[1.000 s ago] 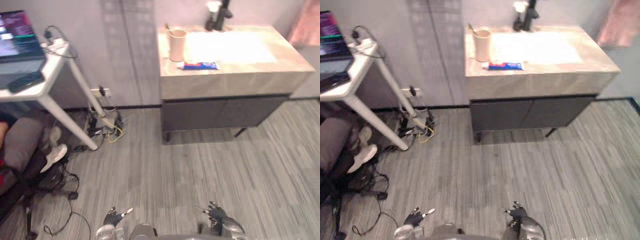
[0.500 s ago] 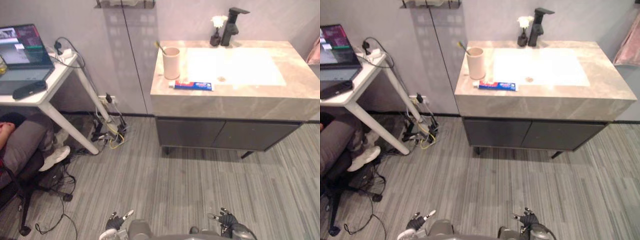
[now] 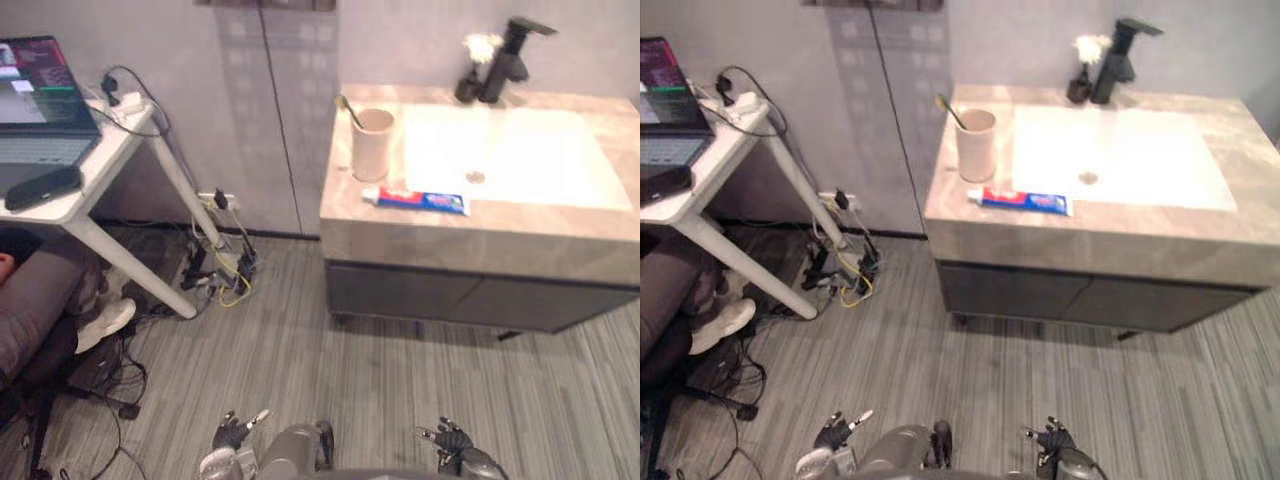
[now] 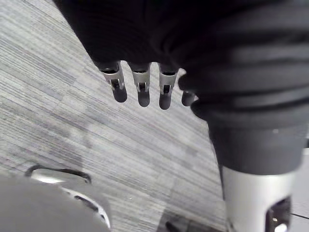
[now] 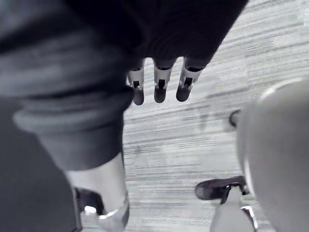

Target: Organize washtable

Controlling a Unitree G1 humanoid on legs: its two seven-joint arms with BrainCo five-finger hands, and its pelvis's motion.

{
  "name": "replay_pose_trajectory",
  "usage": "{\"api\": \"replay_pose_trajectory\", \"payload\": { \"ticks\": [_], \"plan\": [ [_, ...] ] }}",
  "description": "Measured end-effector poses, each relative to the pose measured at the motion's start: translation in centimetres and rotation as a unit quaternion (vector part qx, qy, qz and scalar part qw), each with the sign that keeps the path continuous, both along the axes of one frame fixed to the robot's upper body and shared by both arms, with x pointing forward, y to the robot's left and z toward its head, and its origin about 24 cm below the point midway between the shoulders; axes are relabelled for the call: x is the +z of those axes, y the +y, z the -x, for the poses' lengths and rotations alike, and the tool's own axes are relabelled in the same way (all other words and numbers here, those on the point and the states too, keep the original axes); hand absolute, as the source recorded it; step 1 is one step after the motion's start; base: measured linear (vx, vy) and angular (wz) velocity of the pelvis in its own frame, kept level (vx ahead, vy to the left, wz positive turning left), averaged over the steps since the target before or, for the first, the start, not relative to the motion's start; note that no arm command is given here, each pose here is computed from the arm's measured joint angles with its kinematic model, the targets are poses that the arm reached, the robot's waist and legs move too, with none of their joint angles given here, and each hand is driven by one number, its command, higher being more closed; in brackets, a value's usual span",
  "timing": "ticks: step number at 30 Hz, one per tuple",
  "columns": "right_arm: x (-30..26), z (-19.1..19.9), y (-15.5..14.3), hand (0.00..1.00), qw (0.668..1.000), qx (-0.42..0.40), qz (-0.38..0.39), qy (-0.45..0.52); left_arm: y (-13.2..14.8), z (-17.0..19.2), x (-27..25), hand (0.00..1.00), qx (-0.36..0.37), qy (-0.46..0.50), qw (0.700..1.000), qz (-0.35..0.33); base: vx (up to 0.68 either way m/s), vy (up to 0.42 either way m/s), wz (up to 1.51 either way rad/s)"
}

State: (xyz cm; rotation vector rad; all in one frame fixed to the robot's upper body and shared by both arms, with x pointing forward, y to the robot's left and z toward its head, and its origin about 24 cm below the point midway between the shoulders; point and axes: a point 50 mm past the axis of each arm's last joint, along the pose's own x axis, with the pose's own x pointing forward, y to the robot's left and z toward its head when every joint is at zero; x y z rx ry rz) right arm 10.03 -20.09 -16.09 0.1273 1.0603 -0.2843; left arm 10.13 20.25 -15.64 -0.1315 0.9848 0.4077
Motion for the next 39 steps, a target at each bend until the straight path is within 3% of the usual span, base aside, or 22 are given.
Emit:
{"api": "replay_pose_trajectory", "payload": {
  "ticks": [13,17,24,29,35,39],
  "plan": [
    [0.1,0.3,0.3,0.0,0.999,-0.041,-0.016,-0.018,-1.0,0.5,-0.3,0.0,0.012,0.006,1.0,0.023,0.39,-0.018,0.25],
    [0.1,0.5,-0.2,0.0,0.999,-0.032,-0.007,-0.011,-2.7,-1.2,0.2,0.0,0.015,-0.024,0.999,0.043,0.48,-0.234,0.56],
    [-0.4,3.4,-2.7,0.0,0.994,-0.084,0.01,0.064,-2.5,-0.6,-0.1,0.0,0.008,-0.014,0.999,0.04,0.26,-0.025,-0.09],
    [-0.6,3.8,-2.1,0.0,0.996,-0.068,0.012,0.056,-0.4,1.1,-0.5,0.0,0.008,0.022,1.0,0.019,0.08,0.118,-0.22],
    [-0.4,2.2,-2.0,0.0,0.998,-0.056,0.006,0.038,-0.5,0.5,-0.4,0.0,-0.011,0.017,1.0,0.016,-0.01,0.116,-0.24],
    [-0.6,2.6,-1.4,0.0,0.998,-0.031,0.003,0.054,0.5,2.0,-0.5,0.0,-0.02,0.036,0.999,0.001,0.03,0.013,0.01]
  ]
}}
